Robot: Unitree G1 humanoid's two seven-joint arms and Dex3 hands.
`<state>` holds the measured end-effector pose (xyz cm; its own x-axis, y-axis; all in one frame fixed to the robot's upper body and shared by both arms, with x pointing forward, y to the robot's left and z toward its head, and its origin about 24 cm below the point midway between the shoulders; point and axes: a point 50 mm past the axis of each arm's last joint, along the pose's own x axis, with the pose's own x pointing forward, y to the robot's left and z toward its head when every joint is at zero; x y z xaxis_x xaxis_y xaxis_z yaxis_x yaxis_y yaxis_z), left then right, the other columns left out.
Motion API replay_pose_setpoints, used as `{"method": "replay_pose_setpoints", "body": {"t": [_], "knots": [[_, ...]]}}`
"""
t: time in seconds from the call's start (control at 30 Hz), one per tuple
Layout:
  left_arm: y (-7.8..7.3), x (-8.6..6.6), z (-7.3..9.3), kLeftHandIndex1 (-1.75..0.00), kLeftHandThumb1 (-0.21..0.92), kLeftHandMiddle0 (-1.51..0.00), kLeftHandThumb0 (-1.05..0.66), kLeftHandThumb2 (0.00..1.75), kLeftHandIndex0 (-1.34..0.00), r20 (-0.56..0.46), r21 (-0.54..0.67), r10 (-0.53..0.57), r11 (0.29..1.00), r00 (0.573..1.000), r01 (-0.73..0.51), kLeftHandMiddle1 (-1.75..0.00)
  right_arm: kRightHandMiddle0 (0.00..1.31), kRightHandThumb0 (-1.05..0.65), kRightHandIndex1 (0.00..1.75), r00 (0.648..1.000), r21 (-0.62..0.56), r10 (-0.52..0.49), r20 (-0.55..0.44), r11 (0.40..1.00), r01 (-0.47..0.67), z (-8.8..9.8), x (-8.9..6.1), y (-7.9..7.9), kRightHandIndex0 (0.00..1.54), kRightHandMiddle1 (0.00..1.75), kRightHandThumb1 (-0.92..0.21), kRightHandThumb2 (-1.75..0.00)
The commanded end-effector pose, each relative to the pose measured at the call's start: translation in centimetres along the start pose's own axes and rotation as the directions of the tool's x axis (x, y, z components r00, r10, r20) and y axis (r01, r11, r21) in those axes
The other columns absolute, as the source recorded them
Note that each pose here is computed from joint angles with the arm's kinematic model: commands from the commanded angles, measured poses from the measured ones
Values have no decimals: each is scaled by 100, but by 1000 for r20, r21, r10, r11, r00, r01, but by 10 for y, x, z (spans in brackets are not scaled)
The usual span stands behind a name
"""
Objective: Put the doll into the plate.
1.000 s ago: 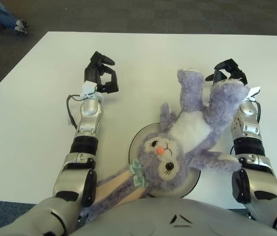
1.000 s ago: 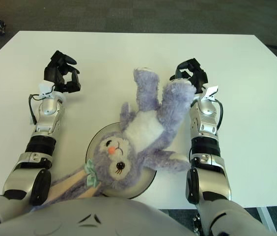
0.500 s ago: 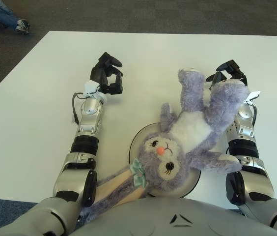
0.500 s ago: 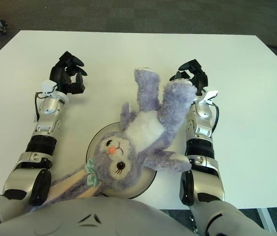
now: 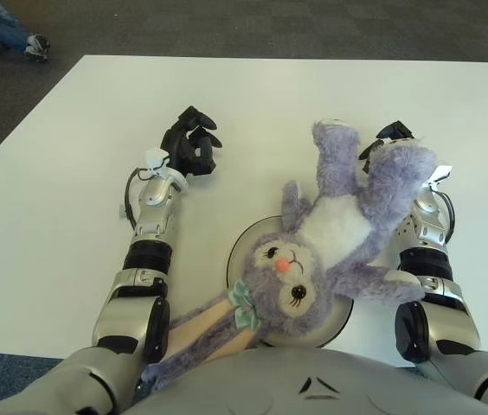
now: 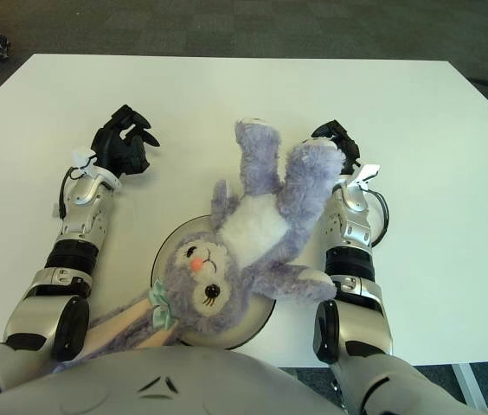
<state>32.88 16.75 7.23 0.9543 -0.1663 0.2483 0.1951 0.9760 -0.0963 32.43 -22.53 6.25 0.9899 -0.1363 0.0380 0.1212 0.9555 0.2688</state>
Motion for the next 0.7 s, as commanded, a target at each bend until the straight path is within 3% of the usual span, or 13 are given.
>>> {"method": "replay_pose_setpoints", "body": {"t": [0.0,0.33,0.47,0.67], "knots": [[3,2,2,-175,35,-48,0,129,-47,5,-19,8,1000,1000,-8,-175,72,-1,174,999,28,29,13,999,-30,6,2,5,88,171,7,-174],[6,1,2,-175,25,-55,-1,140,-54,-5,-4,18,1000,1000,-18,-175,69,-1,172,998,13,48,28,999,-49,8,1,4,89,175,7,-175],[7,1,3,-171,8,-79,-1,159,-57,-11,-1,20,1000,1000,-20,-175,68,-1,172,998,-6,40,39,999,-40,8,1,2,89,175,7,-175],[10,-1,2,-169,-2,-90,-2,170,-64,-13,4,33,999,999,-33,-175,68,-1,172,999,-19,22,38,1000,-22,6,1,0,90,175,7,-175]]}}
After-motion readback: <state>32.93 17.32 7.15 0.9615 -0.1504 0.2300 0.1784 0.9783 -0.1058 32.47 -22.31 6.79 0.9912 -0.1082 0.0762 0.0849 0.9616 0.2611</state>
